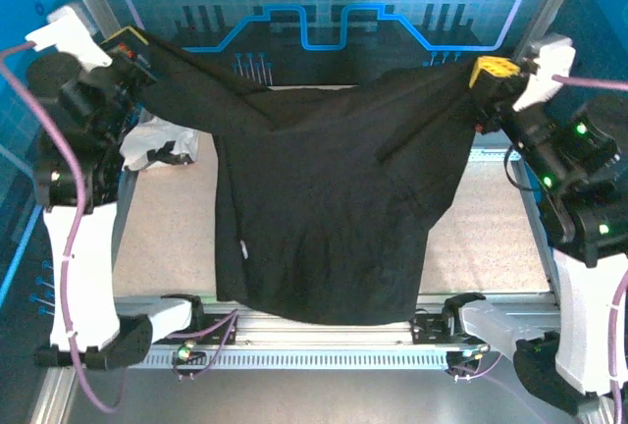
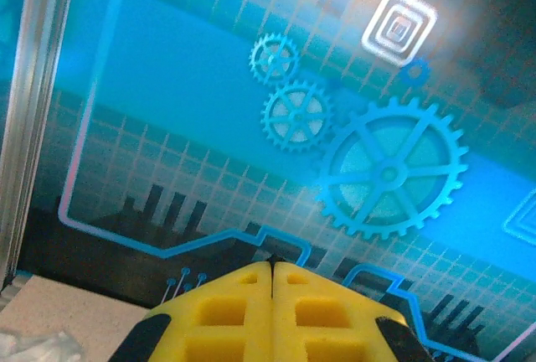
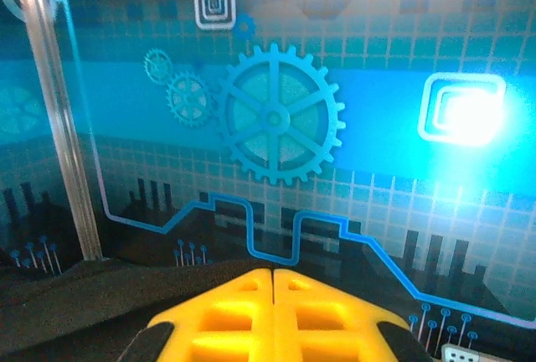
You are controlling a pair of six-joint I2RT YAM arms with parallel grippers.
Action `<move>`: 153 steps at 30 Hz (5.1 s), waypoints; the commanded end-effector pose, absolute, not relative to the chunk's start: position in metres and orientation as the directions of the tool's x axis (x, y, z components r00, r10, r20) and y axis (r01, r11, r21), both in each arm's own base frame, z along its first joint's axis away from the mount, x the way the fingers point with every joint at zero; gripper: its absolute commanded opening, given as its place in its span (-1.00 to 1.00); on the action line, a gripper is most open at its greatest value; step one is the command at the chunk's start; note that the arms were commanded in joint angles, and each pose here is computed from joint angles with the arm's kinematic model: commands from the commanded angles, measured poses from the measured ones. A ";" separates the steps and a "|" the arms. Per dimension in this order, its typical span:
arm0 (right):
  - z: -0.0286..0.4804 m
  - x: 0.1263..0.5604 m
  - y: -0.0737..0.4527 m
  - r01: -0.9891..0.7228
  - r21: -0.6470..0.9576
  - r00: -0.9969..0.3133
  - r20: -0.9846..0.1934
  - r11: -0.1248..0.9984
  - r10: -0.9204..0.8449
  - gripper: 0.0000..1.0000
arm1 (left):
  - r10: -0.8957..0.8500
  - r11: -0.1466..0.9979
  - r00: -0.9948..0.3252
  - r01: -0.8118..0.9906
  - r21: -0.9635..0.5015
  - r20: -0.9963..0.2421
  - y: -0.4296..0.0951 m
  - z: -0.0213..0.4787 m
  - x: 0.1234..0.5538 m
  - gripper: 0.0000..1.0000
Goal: Fold the inside-out t-shirt
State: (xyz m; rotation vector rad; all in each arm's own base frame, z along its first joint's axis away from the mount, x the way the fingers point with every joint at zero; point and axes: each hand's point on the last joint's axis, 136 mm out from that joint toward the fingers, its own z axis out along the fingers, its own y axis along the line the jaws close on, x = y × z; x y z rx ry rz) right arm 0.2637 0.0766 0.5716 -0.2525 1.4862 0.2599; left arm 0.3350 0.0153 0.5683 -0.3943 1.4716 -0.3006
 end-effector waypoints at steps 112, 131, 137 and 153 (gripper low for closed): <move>0.113 0.288 0.113 -0.011 0.565 -0.967 -0.217 0.825 0.136 -1.00 | 0.716 0.472 -0.298 0.873 0.125 -0.631 -0.302 0.087 0.256 0.32; 0.177 0.282 0.119 -0.055 0.706 -0.936 -0.283 0.706 0.210 -1.00 | 0.749 0.490 -0.243 0.829 0.269 -0.616 -0.315 0.062 0.295 0.30; 0.177 0.282 0.113 -0.042 0.694 -0.932 -0.287 0.719 0.222 -1.00 | 0.743 0.518 -0.237 0.795 0.314 -0.625 -0.310 0.061 0.305 -0.25; 0.199 0.266 0.175 -0.533 0.277 -0.590 -0.799 0.799 -0.117 0.11 | 0.451 0.721 -0.557 0.688 -0.083 -0.697 -0.288 0.133 0.302 -1.00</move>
